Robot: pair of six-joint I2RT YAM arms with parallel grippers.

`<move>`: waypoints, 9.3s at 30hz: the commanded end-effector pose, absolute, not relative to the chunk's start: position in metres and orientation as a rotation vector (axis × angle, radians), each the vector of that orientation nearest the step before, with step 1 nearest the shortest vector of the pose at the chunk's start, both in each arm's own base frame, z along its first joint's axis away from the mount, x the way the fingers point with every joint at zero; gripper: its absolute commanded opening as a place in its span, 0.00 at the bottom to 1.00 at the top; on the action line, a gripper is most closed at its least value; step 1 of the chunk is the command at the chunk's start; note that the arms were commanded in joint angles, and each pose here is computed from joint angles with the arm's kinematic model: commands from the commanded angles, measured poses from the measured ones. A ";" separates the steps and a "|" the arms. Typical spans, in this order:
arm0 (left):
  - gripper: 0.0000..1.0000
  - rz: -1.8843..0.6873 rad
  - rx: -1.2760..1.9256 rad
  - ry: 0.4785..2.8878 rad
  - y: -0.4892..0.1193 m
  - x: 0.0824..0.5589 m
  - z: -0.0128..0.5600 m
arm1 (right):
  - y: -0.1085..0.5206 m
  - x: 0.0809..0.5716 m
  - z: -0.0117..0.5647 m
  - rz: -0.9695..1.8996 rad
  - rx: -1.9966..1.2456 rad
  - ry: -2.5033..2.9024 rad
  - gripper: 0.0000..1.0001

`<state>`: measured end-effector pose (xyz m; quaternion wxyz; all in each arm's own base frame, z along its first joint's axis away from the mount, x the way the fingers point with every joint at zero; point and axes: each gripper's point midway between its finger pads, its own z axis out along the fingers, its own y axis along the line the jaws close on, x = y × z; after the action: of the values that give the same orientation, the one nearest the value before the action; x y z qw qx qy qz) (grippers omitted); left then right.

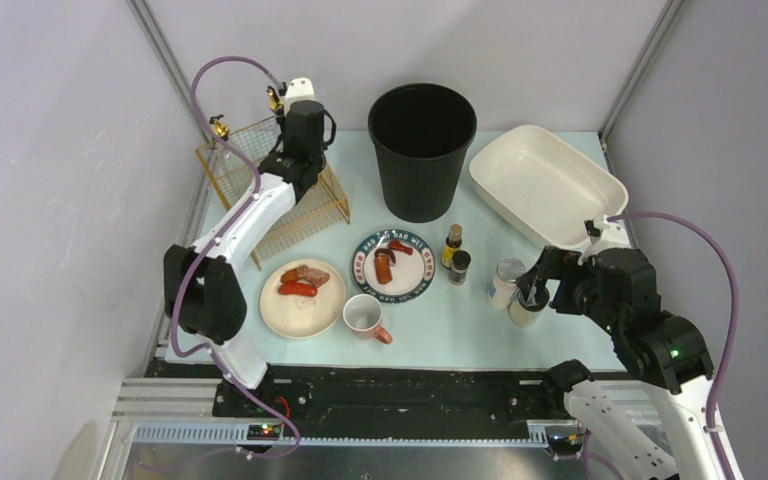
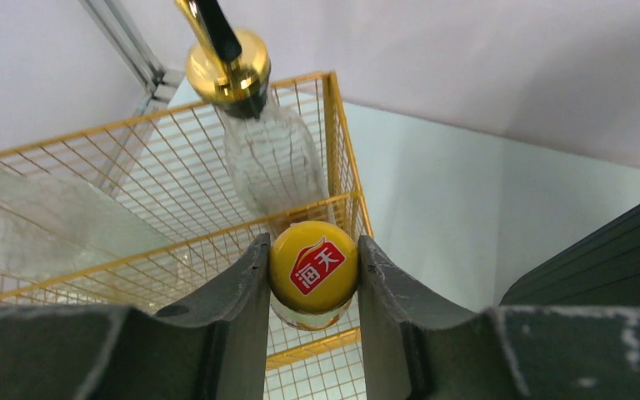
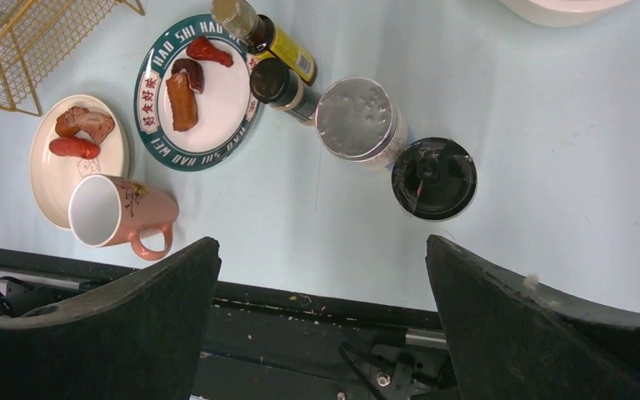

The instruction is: Clear the kitchen counter

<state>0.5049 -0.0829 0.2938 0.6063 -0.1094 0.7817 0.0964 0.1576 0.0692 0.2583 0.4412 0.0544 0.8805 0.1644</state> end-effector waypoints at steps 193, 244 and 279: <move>0.98 -0.940 0.624 1.435 -0.248 0.158 0.341 | 0.341 0.158 0.378 0.998 -0.809 2.319 0.10; 0.30 -0.748 0.489 1.500 -0.250 0.201 0.345 | 0.215 0.188 0.425 0.913 -0.352 2.101 0.79; 0.00 -0.002 -0.200 1.361 -0.081 0.364 0.390 | 0.161 0.142 0.358 0.814 -0.358 2.080 0.80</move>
<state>0.3545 -0.1078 0.3468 0.7178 -0.0412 0.6946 -0.0237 0.1426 0.1605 0.3496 0.4028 -0.1325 0.8490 0.3152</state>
